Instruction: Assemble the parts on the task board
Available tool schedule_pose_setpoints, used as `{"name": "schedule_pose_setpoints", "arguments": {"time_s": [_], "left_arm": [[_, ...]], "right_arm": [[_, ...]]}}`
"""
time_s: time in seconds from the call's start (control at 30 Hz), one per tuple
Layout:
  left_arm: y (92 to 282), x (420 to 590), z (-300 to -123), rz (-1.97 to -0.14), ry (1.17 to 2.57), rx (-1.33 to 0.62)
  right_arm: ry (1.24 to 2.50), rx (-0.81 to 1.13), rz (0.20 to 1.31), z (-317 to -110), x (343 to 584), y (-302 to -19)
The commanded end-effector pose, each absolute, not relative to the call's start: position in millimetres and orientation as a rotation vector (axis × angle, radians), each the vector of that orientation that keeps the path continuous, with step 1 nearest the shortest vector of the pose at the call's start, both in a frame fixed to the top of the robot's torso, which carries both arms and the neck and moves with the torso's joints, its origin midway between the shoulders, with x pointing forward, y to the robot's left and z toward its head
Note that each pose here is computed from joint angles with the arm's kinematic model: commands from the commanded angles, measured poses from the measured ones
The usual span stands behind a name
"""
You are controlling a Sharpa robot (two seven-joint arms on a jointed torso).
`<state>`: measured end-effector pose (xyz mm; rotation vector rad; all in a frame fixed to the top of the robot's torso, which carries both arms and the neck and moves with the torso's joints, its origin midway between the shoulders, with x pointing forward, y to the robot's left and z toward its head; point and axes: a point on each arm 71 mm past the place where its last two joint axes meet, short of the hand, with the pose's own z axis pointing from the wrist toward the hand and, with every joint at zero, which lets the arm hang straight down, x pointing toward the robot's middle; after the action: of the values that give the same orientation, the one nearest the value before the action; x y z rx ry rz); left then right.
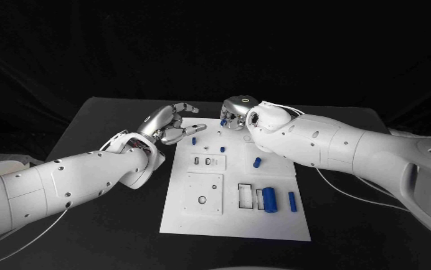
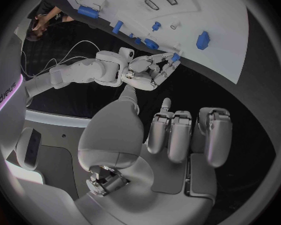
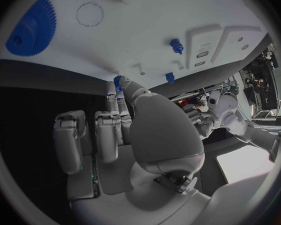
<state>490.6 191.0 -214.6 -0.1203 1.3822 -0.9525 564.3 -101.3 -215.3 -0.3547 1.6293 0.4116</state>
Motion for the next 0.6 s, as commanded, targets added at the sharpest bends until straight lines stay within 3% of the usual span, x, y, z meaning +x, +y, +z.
{"name": "schedule_pose_setpoints", "arguments": {"time_s": [0.03,0.6], "left_arm": [[189.4,490.4,-212.1,-0.958,1.37,-0.112],[191.0,490.7,-212.1,-0.953,1.369,-0.115]], "right_arm": [[1.643,-0.37,0.395,-217.1,564.5,-100.1],[1.652,-0.37,0.385,-218.0,566.4,-98.5]]}}
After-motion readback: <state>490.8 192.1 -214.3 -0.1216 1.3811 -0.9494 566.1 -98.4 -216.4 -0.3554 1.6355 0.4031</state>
